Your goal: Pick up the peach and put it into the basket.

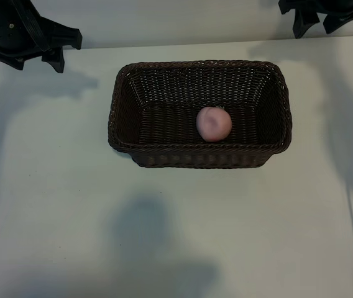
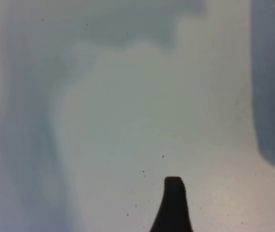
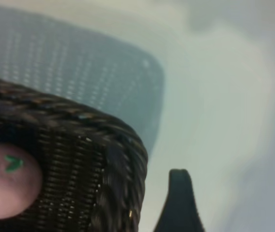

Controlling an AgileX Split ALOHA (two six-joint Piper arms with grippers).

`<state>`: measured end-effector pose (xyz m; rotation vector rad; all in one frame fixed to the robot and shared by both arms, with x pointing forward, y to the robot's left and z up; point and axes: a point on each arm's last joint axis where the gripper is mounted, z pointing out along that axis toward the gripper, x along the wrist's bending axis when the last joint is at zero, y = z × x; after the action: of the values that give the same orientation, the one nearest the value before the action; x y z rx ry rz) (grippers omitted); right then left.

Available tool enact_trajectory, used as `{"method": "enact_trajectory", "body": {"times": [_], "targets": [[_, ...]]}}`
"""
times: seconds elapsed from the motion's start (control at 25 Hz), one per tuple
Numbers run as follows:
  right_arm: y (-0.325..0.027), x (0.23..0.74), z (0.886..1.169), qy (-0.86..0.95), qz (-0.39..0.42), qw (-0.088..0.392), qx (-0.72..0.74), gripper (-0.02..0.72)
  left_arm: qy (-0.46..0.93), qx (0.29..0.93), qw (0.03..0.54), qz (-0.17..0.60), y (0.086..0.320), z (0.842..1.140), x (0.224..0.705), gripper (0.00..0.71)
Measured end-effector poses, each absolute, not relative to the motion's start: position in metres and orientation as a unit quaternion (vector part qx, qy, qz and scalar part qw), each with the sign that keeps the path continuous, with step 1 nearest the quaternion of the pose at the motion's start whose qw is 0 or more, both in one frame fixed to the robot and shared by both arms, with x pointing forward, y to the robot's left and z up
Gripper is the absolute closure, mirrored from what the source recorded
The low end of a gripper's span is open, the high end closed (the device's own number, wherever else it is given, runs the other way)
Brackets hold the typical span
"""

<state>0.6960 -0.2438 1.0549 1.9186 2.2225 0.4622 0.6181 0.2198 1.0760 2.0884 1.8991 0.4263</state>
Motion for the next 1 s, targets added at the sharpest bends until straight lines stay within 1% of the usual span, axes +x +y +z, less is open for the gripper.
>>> {"method": "enact_trajectory", "body": {"times": [1.0], "targets": [[-0.2501,0.6964,1.0532,0.751,0.128,0.11,0.638,0.164,0.658,0.725,0.143,0.148,0.2198,1.076,0.6181,0.112]]}}
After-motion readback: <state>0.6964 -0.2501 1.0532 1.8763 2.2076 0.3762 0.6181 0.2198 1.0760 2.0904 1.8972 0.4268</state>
